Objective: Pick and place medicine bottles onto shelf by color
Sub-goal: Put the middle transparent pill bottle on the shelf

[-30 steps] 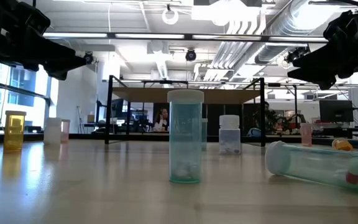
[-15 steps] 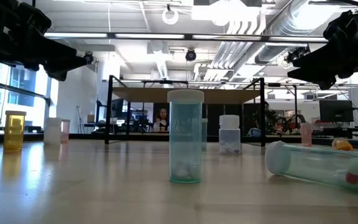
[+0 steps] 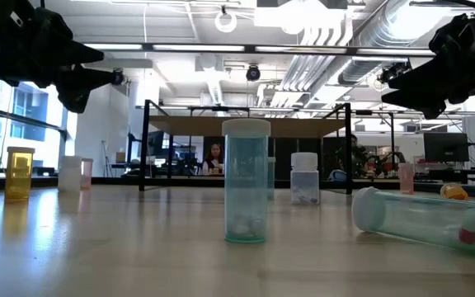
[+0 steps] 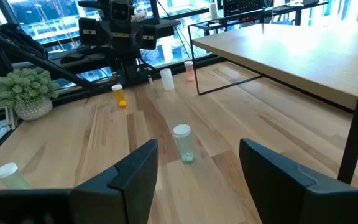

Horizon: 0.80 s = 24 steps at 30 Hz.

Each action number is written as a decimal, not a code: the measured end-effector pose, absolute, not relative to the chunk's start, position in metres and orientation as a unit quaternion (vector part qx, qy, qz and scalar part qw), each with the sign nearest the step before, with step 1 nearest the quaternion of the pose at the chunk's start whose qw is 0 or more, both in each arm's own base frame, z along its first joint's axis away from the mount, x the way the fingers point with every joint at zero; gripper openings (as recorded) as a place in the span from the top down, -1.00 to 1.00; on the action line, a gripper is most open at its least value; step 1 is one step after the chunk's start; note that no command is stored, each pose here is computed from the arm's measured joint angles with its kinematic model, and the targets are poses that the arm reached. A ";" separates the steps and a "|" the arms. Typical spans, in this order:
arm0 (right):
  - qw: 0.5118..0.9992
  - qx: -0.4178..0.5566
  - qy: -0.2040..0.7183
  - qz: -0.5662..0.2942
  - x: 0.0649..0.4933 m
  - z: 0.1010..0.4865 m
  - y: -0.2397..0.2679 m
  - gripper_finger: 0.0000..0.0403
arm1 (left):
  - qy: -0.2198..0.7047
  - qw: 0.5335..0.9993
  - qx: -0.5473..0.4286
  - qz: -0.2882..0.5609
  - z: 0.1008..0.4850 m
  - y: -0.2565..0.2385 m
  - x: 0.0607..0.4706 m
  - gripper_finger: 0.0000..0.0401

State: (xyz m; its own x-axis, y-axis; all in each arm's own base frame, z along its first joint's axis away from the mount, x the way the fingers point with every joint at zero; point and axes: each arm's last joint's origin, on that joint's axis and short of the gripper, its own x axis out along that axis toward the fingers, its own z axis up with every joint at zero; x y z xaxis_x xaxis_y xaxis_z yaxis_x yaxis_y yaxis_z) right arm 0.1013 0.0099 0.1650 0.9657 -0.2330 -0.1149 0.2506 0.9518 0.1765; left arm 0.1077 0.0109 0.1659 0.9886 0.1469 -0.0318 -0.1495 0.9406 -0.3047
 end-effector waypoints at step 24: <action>0.981 0.147 -0.065 -0.111 0.101 0.192 0.010 -0.07 | 0.006 0.986 -0.155 0.062 0.166 0.010 0.108 0.03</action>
